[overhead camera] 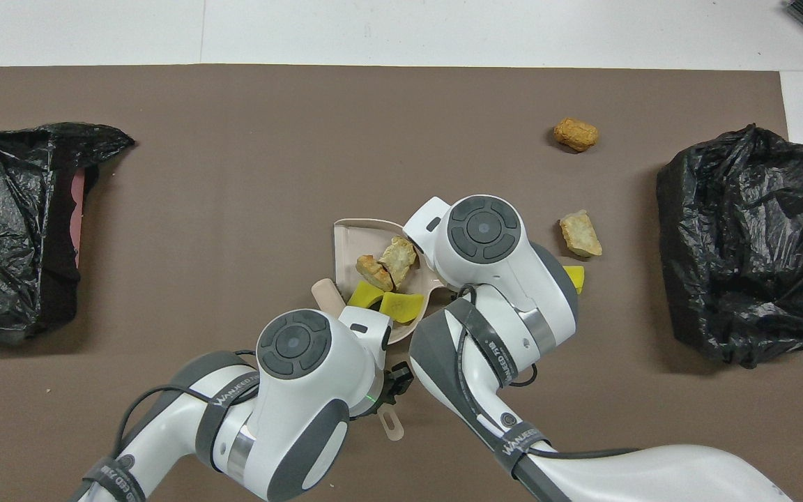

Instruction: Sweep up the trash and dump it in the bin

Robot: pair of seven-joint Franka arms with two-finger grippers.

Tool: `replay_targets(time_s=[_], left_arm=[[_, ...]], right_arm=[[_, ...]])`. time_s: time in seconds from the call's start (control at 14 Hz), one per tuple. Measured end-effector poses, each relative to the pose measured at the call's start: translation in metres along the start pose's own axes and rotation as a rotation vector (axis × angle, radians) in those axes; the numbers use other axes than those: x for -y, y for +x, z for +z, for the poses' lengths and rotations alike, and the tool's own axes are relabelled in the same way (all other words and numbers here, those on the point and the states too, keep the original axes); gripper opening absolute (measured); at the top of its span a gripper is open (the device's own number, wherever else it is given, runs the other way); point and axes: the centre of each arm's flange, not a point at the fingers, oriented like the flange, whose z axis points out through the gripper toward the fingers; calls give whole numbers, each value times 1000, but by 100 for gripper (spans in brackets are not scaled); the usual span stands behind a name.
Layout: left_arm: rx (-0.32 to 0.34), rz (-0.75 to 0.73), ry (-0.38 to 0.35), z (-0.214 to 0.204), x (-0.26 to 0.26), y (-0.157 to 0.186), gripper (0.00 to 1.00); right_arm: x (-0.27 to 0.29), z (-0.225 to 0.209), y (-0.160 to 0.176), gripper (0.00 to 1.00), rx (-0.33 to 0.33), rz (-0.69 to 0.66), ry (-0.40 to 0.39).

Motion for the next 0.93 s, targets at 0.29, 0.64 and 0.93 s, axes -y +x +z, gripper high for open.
replay_targets(time_s=[0.29, 0.64, 0.93], left_arm=[[-24, 96, 115, -18, 16, 7, 27], [-53, 195, 177, -17, 22, 9, 27], [-48, 316, 223, -6, 33, -7, 27]], right_arm=[[-4, 0, -6, 32, 0, 14, 0], [-21, -12, -43, 32, -1, 56, 1], [-44, -55, -107, 32, 18, 50, 39]])
